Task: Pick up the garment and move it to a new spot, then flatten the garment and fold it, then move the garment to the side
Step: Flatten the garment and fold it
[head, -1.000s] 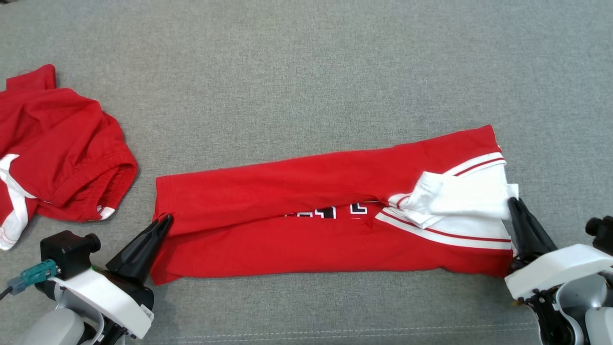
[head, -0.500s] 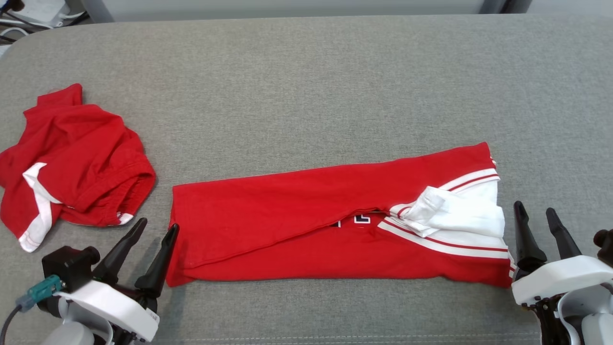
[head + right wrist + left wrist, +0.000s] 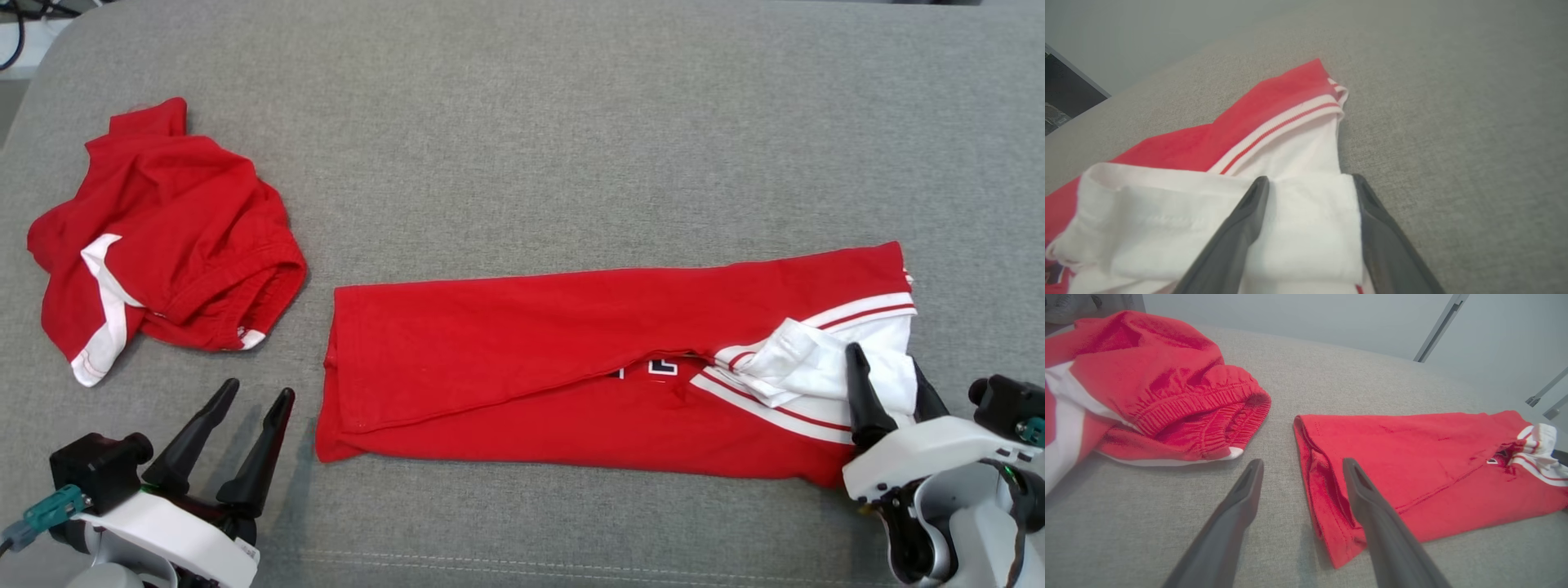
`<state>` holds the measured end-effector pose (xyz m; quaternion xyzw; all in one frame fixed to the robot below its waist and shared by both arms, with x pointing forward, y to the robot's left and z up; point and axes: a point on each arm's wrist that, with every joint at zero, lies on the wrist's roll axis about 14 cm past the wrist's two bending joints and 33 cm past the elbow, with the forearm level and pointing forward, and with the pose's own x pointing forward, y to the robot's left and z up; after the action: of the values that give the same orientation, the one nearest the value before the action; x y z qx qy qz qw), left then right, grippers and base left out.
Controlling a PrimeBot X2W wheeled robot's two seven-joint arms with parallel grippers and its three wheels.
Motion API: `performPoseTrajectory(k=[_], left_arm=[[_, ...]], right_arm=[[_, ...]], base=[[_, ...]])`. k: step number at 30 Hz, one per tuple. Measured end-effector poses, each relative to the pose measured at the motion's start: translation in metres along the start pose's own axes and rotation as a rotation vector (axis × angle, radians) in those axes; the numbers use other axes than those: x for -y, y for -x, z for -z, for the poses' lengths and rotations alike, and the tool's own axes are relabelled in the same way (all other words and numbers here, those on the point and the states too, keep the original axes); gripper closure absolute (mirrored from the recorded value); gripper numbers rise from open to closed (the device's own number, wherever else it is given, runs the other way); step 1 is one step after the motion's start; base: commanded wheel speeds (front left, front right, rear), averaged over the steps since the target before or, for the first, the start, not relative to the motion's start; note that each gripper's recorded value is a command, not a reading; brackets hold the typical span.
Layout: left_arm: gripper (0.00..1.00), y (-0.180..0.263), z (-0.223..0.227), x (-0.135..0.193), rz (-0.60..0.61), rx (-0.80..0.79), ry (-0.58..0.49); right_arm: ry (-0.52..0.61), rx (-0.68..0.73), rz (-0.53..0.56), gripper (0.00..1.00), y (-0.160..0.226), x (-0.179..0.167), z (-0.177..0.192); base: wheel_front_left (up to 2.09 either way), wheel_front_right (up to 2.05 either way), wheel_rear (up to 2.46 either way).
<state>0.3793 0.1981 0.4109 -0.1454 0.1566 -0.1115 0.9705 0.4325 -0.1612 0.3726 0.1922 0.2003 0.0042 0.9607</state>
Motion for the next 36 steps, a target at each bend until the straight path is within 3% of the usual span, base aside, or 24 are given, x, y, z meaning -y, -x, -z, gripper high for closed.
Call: performPoseTrajectory(k=[9, 10, 11, 12, 13, 14, 15, 22, 26, 36], left_arm=[[0.00, 0.003, -0.001, -0.006, -0.018, 0.004, 0.014], [0.00, 0.003, -0.001, -0.005, -0.018, 0.005, 0.015], [0.00, 0.003, -0.002, -0.005, -0.017, 0.006, 0.015], [0.00, 0.003, -0.002, -0.005, -0.017, 0.008, 0.015], [0.00, 0.003, -0.003, -0.004, -0.014, 0.010, 0.015], [0.00, 0.002, -0.004, -0.003, -0.011, 0.012, 0.016], [0.00, 0.002, -0.004, -0.003, -0.010, 0.014, 0.017], [0.00, 0.002, -0.002, 0.001, -0.003, 0.014, 0.028], [0.00, 0.001, -0.003, 0.007, 0.004, 0.022, 0.040], [0.00, 0.002, -0.001, 0.014, 0.016, 0.028, 0.055]], right_arm=[[-0.005, -0.028, -0.046, 0.00, -0.018, -0.014, 0.008], [-0.011, -0.033, -0.046, 0.04, -0.018, -0.014, 0.009], [-0.018, -0.039, -0.045, 0.22, -0.019, -0.014, 0.010], [-0.019, -0.044, -0.043, 0.52, -0.019, -0.013, 0.011], [-0.021, -0.046, -0.042, 0.64, -0.019, -0.013, 0.011], [-0.025, -0.046, -0.041, 0.85, -0.018, -0.012, 0.011], [-0.030, -0.048, -0.039, 0.98, -0.018, -0.012, 0.011], [-0.016, -0.017, -0.008, 1.00, -0.015, -0.005, 0.005], [0.018, 0.020, 0.061, 1.00, -0.012, 0.017, -0.009], [0.132, 0.142, 0.240, 1.00, 0.015, 0.074, -0.082]], base=[[0.00, 0.00, 0.00], [0.00, 0.00, 0.00], [0.00, 0.00, 0.00], [0.00, 0.00, 0.00], [0.00, 0.00, 0.00], [0.00, 0.00, 0.00], [0.00, 0.00, 0.00], [0.00, 0.00, 0.00], [0.00, 0.00, 0.00], [0.00, 0.00, 0.00]])
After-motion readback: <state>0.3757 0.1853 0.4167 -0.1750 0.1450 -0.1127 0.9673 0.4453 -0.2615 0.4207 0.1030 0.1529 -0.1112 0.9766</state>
